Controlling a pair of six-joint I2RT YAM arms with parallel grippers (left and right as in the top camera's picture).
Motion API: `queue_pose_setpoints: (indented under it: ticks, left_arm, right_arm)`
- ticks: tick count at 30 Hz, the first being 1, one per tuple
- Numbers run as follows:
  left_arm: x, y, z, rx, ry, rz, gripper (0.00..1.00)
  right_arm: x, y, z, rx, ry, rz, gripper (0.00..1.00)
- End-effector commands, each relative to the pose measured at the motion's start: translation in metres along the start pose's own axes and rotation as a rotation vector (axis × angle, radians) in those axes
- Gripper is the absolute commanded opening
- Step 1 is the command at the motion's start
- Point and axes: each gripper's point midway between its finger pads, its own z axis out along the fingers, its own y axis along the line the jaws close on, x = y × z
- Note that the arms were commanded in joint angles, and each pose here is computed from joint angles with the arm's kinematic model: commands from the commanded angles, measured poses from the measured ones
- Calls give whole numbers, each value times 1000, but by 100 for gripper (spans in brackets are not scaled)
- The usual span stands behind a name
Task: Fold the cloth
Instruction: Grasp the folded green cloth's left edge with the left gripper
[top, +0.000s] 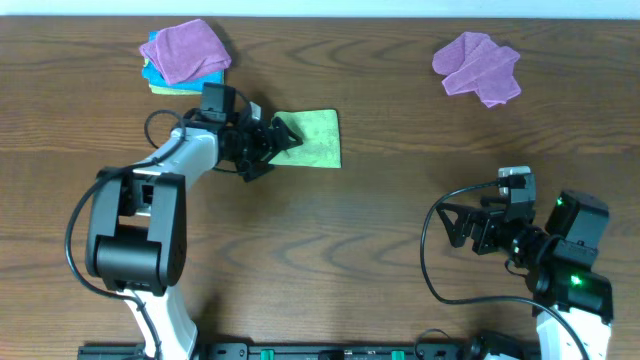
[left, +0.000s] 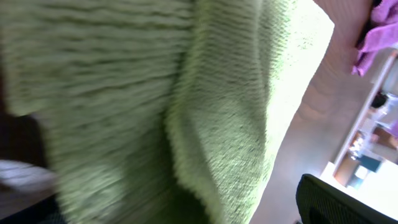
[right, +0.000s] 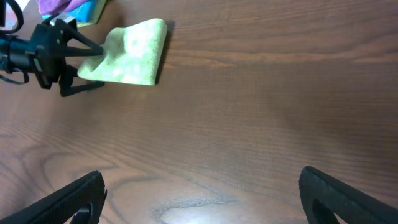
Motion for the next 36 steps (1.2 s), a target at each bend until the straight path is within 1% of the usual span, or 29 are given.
queue_pose_setpoints:
  ticks: [1,2,3,6,7,9,13,15,16,20,26,32,36]
  left_arm:
    - [4,28,14,-151,-48,-39,97]
    - [3,29,16,-166,-59,-29,98]
    - [2,29,18,-181,-70,-19,95]
    - [-1,32,22,-221,-105,6,80]
    - [-2,33,24,-230,-113,12,77]
    - [-5,32,29,-230,-128,30,73]
    - [-11,32,39,-218,-146,52,62]
    - [-14,35,43,-223,-155,55,56]
    - [-15,38,45,-228,-158,56,49]
    - [-18,43,53,-227,-158,90,40]
    - [-31,33,55,-193,-198,204,6]
    - [-44,14,52,-134,-241,234,6]
    - [-57,-14,43,-82,-255,259,6]
  right_arm:
    - [2,0,0,-7,2,18,99]
    - [2,0,0,-8,2,18,99]
    - [2,0,0,-8,2,19,99]
    - [2,0,0,-8,2,19,99]
    - [2,0,0,-8,2,19,99]
    - [2,0,0,-8,2,18,99]
    - [2,0,0,-8,2,18,99]
    - [2,0,0,-8,2,18,99]
    - [2,0,0,-8,2,18,99]
    - [2,0,0,-8,2,18,99]
    - [2,0,0,-8,2,19,99]
    - [2,0,0,-7,2,19,99]
    - [2,0,0,-7,2,18,99]
